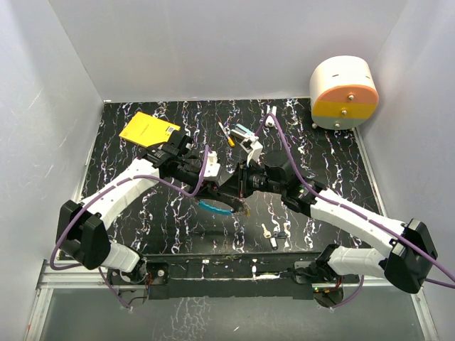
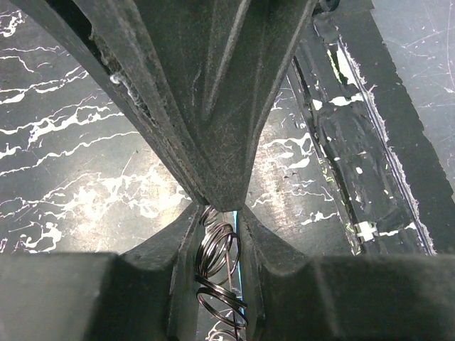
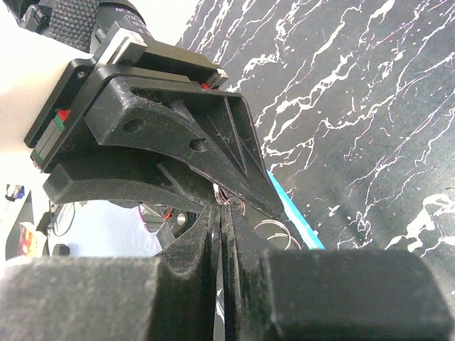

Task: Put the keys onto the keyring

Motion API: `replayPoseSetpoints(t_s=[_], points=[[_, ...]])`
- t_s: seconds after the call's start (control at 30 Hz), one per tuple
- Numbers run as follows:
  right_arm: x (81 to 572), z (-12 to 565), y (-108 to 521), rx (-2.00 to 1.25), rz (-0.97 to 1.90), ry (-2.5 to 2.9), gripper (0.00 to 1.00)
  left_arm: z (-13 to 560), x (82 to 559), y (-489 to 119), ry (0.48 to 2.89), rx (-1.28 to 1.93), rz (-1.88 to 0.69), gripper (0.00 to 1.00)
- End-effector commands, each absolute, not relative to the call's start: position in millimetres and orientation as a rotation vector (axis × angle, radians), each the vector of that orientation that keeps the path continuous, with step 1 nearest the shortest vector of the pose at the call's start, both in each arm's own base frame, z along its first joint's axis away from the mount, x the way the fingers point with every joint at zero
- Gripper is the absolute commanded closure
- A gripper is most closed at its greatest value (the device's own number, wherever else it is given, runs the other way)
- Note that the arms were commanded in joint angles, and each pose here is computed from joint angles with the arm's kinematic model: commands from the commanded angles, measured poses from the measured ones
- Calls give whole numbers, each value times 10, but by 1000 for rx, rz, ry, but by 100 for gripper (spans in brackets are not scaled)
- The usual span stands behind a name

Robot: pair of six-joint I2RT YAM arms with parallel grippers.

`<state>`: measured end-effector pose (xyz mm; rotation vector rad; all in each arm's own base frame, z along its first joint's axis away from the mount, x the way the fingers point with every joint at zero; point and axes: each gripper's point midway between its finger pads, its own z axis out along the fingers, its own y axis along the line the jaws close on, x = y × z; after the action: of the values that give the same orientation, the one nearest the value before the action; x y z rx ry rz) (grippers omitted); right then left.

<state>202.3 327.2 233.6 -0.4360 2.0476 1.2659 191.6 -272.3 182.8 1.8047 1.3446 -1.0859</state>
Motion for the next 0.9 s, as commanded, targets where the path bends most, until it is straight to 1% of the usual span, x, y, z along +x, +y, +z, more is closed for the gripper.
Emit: replayPoseSetpoints(t_s=[0.0,0.03,0.17,0.47,0.6,0.77,0.87], points=[[2067,2784,3291,-422,1320,1887,92,2088,1799,-2740,1253,1797,-1118,88],[2067,2790,3287,-420,1318,1886,92,2088,1795,-2739,1253,1796,-1120,89],[2063,2796,3274,-419,1315,1884,92,2058,1764,-2734,1262,1790,-1141,100],[2067,2768,3262,-406,1309,1895,91,2054,1795,-2744,1299,1764,-1139,100],[2067,2757,3255,-403,1305,1899,83,2031,1826,-2747,1324,1752,-1128,100],[2083,2762,3229,-387,1291,1897,77,2015,1858,-2751,1353,1728,-1129,100],[2102,2764,3204,-372,1275,1895,77,1981,1854,-2743,1372,1717,-1140,100]])
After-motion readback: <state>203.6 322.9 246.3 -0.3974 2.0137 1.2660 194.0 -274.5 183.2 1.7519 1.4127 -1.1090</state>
